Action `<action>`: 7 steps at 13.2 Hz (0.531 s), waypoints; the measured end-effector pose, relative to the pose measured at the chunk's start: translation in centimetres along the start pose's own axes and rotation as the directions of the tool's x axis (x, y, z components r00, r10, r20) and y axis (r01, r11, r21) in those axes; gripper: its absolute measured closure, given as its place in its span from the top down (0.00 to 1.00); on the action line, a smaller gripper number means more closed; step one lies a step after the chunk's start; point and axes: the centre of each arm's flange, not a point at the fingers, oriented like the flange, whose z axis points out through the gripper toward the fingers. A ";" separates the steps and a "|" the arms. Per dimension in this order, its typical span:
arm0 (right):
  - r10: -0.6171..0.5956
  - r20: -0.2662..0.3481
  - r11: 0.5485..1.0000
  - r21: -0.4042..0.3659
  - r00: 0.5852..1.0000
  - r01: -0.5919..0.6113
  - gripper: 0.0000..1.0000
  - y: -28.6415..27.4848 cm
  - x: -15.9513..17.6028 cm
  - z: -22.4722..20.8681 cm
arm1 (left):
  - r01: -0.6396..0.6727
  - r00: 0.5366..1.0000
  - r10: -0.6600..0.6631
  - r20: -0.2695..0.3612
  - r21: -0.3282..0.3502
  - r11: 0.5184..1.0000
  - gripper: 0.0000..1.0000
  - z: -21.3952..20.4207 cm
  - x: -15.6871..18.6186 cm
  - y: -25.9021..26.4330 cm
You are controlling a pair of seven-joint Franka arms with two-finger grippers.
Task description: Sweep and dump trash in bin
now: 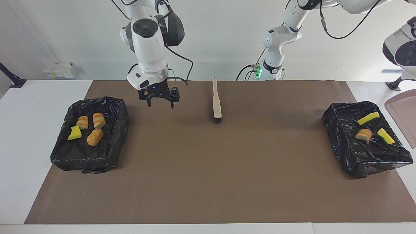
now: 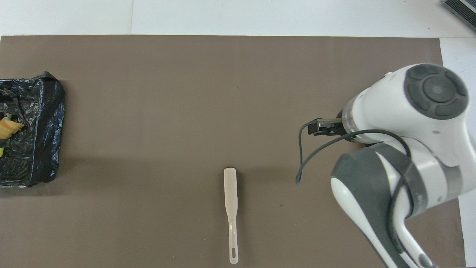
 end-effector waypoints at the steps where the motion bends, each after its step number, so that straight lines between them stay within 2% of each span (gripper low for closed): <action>1: -0.003 -0.015 1.000 0.000 1.000 0.003 1.00 2.0 -0.2 -1.6 | 0.005 1.000 -0.005 0.009 0.001 1.000 0.32 -1.0 -0.5 0.2; 4: 0.039 -0.045 0.999 -0.001 0.998 -0.039 1.00 6.6 -1.3 -5.6 | 0.030 0.999 -0.030 0.010 0.002 1.000 0.32 -4.6 0.7 -0.3; 5: 0.047 -0.053 0.999 0.000 0.997 -0.047 1.00 7.1 -1.4 -6.8 | 0.040 0.999 -0.040 -0.012 0.008 0.999 0.32 -5.7 1.6 -0.6; 6: 0.053 -0.060 0.999 0.001 0.997 -0.053 1.00 7.4 -1.5 -7.8 | 0.054 0.996 -0.053 -0.068 0.014 0.998 0.32 -6.7 2.6 -0.9; 7: 0.063 -0.066 0.998 0.005 0.996 -0.063 1.00 7.9 -1.5 -8.9 | 0.072 0.985 -0.070 -0.155 0.011 0.997 0.32 -7.7 3.7 -1.1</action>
